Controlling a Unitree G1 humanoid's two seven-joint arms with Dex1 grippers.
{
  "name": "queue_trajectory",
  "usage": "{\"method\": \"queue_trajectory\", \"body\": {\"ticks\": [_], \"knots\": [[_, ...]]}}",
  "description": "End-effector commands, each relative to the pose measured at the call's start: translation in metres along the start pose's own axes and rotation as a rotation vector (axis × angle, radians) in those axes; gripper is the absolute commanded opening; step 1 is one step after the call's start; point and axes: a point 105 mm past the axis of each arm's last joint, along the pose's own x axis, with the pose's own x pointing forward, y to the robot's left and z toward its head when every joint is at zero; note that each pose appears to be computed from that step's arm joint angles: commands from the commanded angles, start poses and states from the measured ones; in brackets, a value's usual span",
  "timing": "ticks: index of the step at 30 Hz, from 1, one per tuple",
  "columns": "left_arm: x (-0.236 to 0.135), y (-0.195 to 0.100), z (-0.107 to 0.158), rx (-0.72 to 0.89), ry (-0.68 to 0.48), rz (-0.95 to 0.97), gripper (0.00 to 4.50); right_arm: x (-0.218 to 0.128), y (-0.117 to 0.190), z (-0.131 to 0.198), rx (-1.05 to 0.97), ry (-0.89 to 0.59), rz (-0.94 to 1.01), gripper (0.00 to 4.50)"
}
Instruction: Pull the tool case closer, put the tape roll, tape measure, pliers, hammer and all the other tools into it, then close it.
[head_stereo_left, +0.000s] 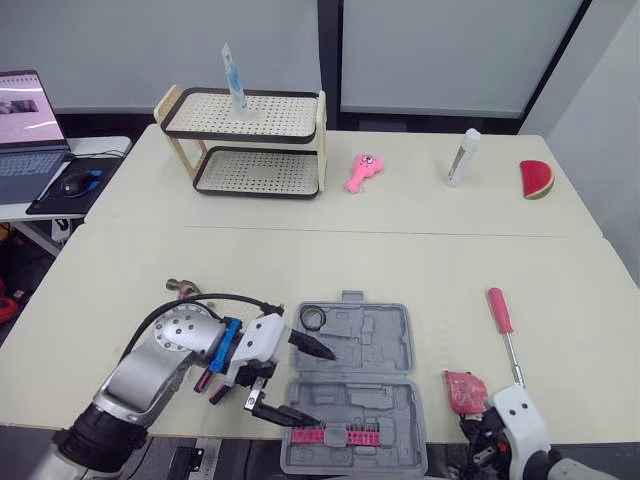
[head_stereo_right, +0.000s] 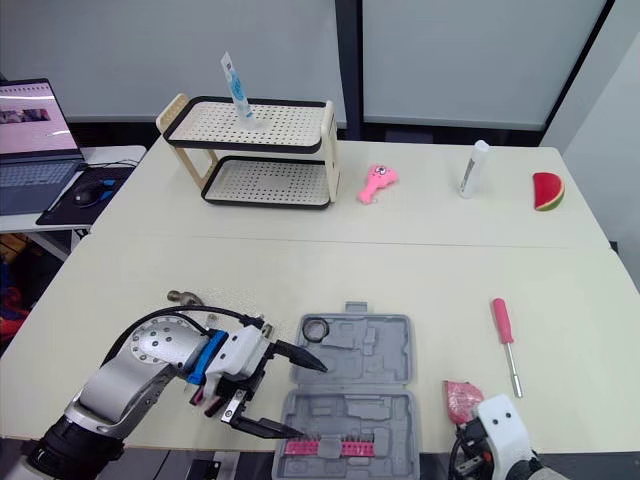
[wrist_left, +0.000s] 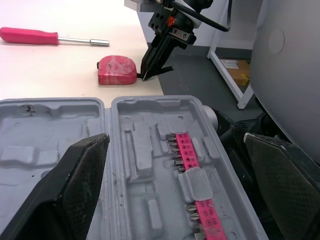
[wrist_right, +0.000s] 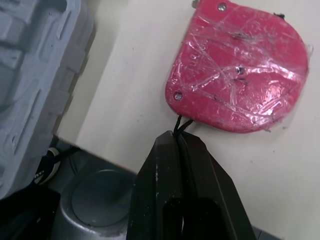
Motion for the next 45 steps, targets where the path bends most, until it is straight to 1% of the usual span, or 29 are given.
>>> {"method": "queue_trajectory", "body": {"ticks": [1, 11, 16, 18, 19, 24, 27, 28, 31, 32, 34, 35, 36, 38, 42, 45], "knots": [[0.004, -0.002, -0.001, 0.019, -0.007, -0.011, 4.50, -0.005, 0.008, 0.002, -0.019, 0.000, 0.038, 0.03], [0.011, -0.002, -0.010, 0.017, -0.014, -0.006, 4.50, -0.005, 0.015, 0.001, -0.030, 0.017, 0.078, 0.03], [0.012, -0.002, -0.014, 0.018, -0.018, -0.004, 4.50, -0.007, 0.013, 0.000, 0.004, 0.036, 0.078, 0.03], [0.012, -0.002, -0.016, 0.018, -0.020, -0.002, 4.50, -0.011, 0.012, 0.001, -0.003, 0.040, 0.080, 0.46], [0.012, -0.003, -0.017, 0.017, -0.021, -0.002, 4.50, -0.014, 0.013, 0.001, 0.000, 0.046, 0.091, 0.60], [0.011, -0.003, -0.020, 0.017, -0.022, -0.001, 4.50, -0.047, 0.021, 0.009, -0.063, 0.086, 0.234, 1.70], [0.010, -0.003, -0.020, 0.020, -0.022, -0.002, 4.50, -0.059, 0.016, 0.031, -0.213, 0.029, 0.300, 2.31], [0.009, -0.003, -0.020, 0.023, -0.023, -0.003, 4.50, -0.060, 0.011, 0.040, -0.293, 0.001, 0.299, 2.52], [0.009, -0.003, -0.016, 0.039, -0.029, -0.013, 4.50, -0.055, -0.010, 0.064, -0.526, -0.071, 0.286, 3.18], [0.009, -0.004, -0.016, 0.042, -0.030, -0.015, 4.50, -0.053, -0.013, 0.066, -0.564, -0.081, 0.288, 3.40], [0.008, -0.004, -0.015, 0.047, -0.030, -0.019, 4.50, -0.051, -0.018, 0.067, -0.614, -0.088, 0.296, 4.02], [0.009, -0.005, -0.013, 0.059, -0.033, -0.026, 4.50, -0.047, -0.023, 0.068, -0.681, -0.091, 0.311, 4.40], [0.009, -0.008, -0.011, 0.076, -0.035, -0.040, 4.50, -0.042, -0.029, 0.065, -0.769, -0.070, 0.344, 4.48], [0.007, -0.017, -0.004, 0.102, -0.035, -0.071, 4.50, -0.034, -0.035, 0.059, -0.842, -0.033, 0.405, 4.48], [-0.004, -0.030, 0.006, 0.116, -0.030, -0.087, 4.50, -0.028, -0.039, 0.050, -0.873, -0.004, 0.458, 4.48], [-0.006, -0.034, 0.012, 0.115, -0.031, -0.090, 4.50, -0.021, -0.045, 0.045, -0.892, 0.017, 0.463, 4.48]]}}
